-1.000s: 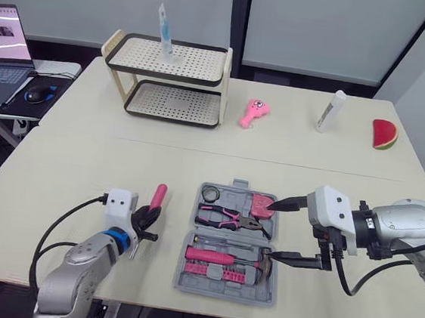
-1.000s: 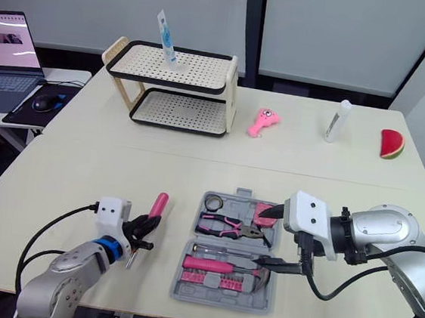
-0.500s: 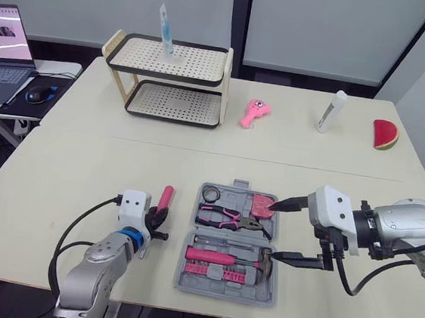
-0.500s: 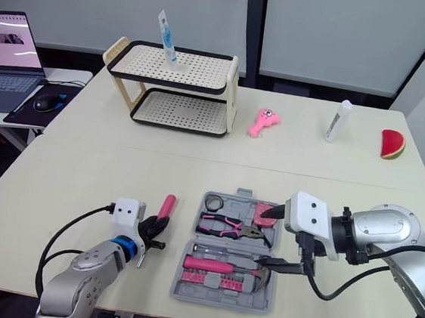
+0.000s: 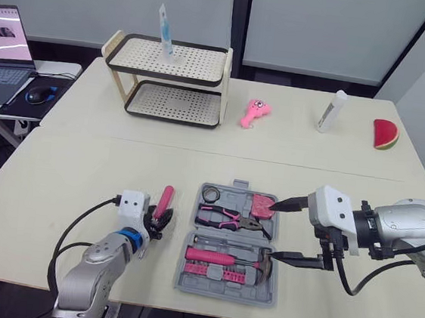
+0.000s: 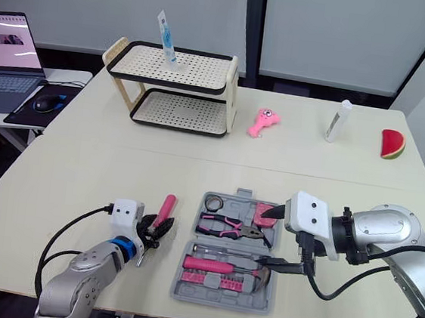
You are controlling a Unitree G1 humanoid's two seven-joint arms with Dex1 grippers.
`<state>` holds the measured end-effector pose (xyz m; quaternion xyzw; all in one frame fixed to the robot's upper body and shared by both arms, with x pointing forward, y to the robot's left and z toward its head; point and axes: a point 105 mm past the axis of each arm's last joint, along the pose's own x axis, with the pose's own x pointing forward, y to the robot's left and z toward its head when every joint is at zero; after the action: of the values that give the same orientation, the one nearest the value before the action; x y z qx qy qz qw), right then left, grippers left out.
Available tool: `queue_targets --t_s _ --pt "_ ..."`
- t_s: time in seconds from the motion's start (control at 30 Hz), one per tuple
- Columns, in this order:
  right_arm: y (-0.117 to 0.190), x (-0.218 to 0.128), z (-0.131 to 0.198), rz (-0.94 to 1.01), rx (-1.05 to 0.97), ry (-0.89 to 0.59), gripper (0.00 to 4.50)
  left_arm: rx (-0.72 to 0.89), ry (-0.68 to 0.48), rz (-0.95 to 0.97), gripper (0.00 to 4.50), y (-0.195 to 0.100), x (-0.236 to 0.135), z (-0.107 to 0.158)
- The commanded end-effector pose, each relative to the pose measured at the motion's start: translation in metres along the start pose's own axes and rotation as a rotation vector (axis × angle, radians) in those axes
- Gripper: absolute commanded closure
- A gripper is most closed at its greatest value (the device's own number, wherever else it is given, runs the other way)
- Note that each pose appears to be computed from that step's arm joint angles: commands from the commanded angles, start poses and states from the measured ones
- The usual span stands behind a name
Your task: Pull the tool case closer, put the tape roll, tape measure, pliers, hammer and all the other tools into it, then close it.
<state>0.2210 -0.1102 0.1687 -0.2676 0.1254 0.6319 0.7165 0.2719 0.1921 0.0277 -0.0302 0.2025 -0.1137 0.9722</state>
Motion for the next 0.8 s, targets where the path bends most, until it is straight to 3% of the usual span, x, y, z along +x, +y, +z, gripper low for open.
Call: queue_targets --t_s 0.03,0.1,0.3,0.5,0.67,0.8 --pt "-0.001 -0.005 0.009 -0.032 -0.047 -0.013 0.0 0.052 -0.033 0.008 0.35 0.009 -0.016 0.012" --pt "0.0 -0.005 0.009 -0.037 -0.045 -0.013 0.0 0.088 -0.031 -0.014 0.02 0.01 -0.023 0.013" --pt "-0.001 -0.007 0.011 -0.066 -0.043 -0.017 0.0 0.231 -0.018 -0.238 0.02 0.016 -0.049 0.028" --pt "0.0 -0.006 0.015 -0.113 -0.012 -0.043 0.0 0.903 -0.001 -0.563 0.02 0.041 -0.053 0.066" --pt "0.004 0.001 0.013 -0.143 0.081 -0.05 0.0 1.404 -0.005 -0.86 0.02 0.035 -0.036 0.086" --pt "0.007 0.007 0.014 -0.157 0.145 -0.055 0.0 1.676 -0.038 -1.044 0.02 0.021 -0.018 0.095"
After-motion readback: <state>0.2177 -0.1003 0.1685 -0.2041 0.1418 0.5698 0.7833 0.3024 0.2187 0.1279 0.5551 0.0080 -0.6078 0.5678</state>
